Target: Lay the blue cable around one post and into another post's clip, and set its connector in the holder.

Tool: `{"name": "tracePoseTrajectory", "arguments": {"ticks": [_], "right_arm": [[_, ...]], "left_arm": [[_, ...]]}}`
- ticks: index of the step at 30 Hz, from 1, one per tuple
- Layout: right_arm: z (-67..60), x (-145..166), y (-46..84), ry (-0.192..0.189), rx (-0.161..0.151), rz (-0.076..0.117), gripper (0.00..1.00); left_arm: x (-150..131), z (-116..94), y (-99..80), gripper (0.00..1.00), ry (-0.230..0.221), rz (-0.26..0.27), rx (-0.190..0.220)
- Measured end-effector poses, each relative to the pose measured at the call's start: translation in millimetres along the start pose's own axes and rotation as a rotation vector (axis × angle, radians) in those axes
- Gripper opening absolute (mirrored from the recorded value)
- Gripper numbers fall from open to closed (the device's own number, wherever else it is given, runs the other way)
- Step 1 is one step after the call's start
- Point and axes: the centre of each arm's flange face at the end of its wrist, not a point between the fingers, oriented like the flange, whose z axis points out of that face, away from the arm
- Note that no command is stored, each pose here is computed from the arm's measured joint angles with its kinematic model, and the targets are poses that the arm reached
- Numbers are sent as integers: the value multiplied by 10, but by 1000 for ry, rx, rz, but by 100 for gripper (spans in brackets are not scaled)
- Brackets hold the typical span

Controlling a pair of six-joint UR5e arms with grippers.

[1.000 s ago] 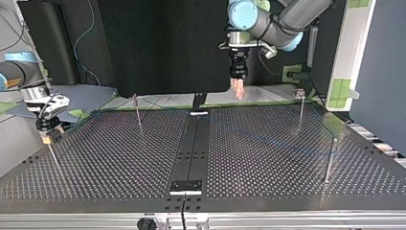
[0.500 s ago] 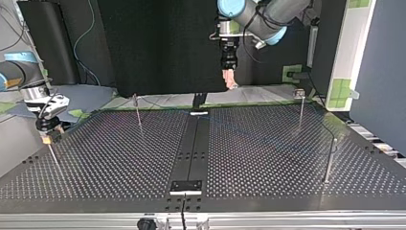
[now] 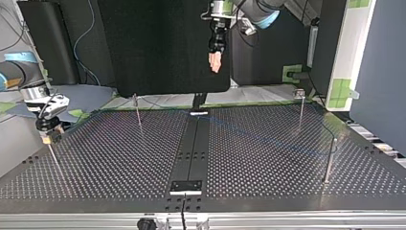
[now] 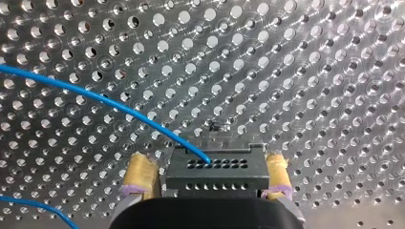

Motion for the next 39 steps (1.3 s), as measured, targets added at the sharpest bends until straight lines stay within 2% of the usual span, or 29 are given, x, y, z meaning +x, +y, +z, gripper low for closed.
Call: {"name": "tracePoseTrajectory", "arguments": {"ticks": [8, 17, 19, 25, 29, 39], "right_arm": [[0, 0, 0, 0, 0, 0, 100], [0, 0, 0, 0, 0, 0, 100], [0, 0, 0, 0, 0, 0, 100], [0, 0, 0, 0, 0, 0, 100], [0, 0, 0, 0, 0, 0, 100], [0, 0, 0, 0, 0, 0, 100]], "left_arm": [[155, -413, 44, 100, 38, 12, -5], [228, -716, 5, 100, 75, 56, -11], [239, -771, -25, 100, 81, 67, 2], [260, -928, -211, 100, 82, 72, 99], [261, -892, -235, 100, 84, 78, 130], [230, -611, -144, 100, 88, 117, 137]]}}
